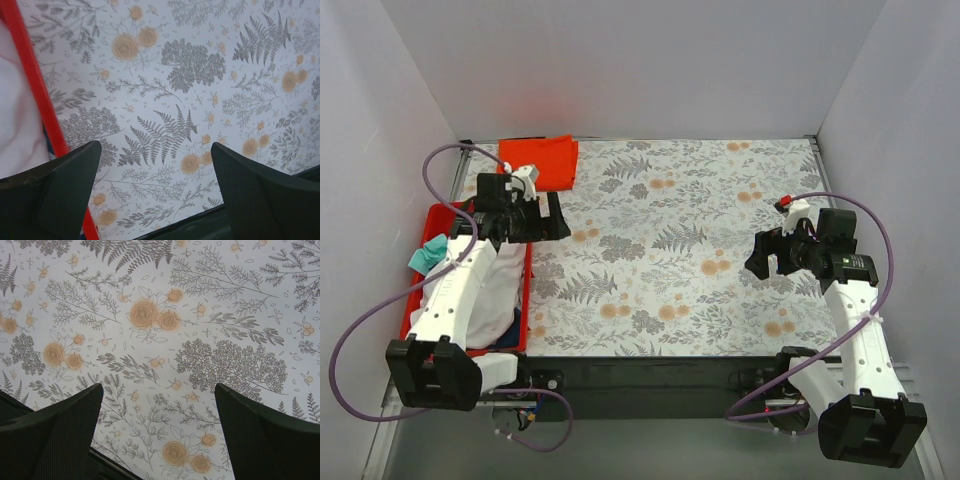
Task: Fold and stack the t-shirts
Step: Grab the tshirt from the pile
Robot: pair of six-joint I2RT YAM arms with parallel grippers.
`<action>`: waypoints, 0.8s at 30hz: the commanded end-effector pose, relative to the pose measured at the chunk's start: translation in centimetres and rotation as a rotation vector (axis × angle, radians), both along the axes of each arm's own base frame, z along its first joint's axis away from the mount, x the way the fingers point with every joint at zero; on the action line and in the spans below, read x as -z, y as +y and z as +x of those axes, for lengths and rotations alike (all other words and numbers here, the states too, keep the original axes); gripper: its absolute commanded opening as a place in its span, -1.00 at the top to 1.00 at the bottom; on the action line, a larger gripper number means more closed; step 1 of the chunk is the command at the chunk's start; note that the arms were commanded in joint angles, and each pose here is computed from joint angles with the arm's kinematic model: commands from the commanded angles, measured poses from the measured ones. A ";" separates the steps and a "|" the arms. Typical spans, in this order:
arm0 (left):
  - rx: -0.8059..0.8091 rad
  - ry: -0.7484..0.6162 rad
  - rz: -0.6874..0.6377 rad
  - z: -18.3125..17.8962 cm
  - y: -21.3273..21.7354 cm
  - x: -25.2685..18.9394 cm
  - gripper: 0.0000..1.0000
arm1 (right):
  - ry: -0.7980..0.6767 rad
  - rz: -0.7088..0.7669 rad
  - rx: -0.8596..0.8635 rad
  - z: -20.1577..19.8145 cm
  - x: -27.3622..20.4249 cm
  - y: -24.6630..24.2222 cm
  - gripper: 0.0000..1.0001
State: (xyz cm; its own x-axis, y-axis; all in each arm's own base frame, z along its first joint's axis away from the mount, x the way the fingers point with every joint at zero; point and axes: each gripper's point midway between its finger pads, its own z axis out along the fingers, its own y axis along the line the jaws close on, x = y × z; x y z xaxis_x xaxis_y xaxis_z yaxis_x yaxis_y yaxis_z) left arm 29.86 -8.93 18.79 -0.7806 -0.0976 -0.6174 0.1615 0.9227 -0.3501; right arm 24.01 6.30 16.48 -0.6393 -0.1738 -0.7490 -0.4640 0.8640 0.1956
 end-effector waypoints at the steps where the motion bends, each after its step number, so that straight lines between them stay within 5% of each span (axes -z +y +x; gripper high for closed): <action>1: -0.043 -0.103 0.029 2.6 2.0 -4.4 -0.84 | -0.051 0.028 -0.043 0.0 -1.4 0.6 -0.97; 8: -0.095 0.004 0.189 4.1 10.4 -6.4 -0.83 | -0.021 0.038 -0.061 0.0 -1.3 0.9 -0.97; 15: -0.179 0.153 0.316 -3.4 23.8 -4.0 -0.70 | 0.004 0.040 -0.082 0.2 -0.8 1.0 -0.97; 24: -0.149 0.225 0.179 -6.9 21.5 1.1 -0.20 | 0.054 0.076 -0.090 1.0 -0.5 1.4 -0.97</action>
State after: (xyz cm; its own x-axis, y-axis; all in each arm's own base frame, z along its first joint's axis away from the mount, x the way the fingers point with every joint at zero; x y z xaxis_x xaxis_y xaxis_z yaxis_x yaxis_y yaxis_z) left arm 23.27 14.48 17.22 -0.8964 -0.1714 -0.4086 -0.1183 0.9812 -0.1522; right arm 24.13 7.50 14.83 -0.7082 -0.1744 -0.6841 -0.4963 0.8122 0.3067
